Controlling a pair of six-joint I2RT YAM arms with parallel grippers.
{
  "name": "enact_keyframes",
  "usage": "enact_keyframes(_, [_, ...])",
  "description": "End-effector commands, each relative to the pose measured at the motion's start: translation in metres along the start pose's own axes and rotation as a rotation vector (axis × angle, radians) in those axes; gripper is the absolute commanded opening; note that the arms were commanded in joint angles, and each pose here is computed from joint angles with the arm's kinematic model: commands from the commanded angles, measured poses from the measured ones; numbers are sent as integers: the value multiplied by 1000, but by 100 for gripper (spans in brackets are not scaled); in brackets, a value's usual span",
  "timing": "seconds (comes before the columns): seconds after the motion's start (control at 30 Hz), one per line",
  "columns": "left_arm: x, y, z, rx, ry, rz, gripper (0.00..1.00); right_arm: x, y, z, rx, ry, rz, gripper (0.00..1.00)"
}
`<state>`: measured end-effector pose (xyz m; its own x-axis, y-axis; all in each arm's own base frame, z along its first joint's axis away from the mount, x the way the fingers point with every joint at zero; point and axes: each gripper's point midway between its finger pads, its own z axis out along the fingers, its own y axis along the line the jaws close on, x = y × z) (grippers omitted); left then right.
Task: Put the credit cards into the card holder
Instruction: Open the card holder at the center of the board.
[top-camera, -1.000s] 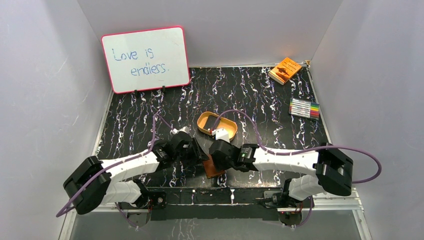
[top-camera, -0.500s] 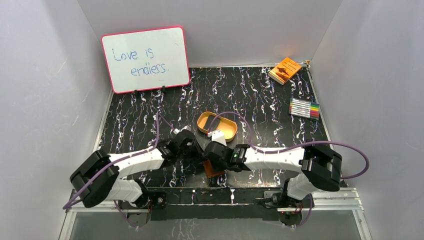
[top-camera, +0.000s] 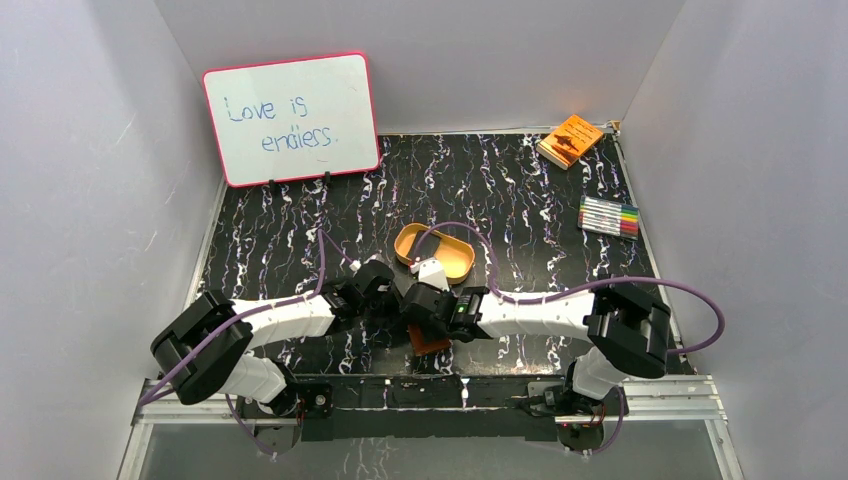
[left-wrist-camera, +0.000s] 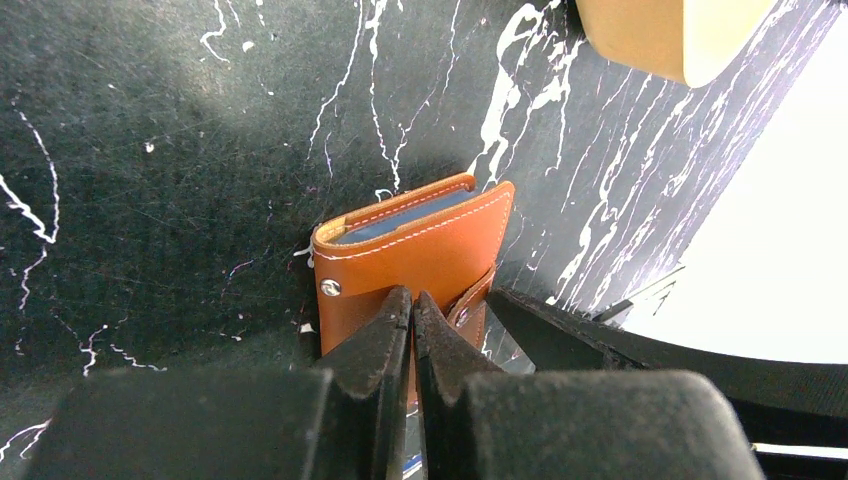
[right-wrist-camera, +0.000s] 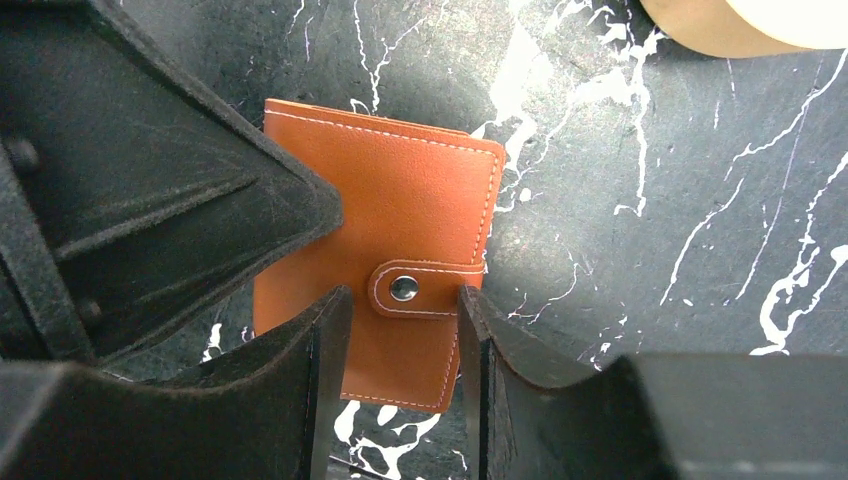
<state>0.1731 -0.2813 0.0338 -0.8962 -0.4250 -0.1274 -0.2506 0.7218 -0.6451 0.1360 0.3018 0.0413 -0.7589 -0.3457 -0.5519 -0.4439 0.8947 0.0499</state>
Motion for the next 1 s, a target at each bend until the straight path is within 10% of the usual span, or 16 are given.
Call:
enact_keyframes(0.0, [3, 11, 0, -38, 7, -1, 3, -14, 0, 0, 47, -36, -11, 52])
enact_keyframes(0.97, [13, 38, 7, -132, 44, -14, 0, -12, -12, -8, 102, -39, 2, 9])
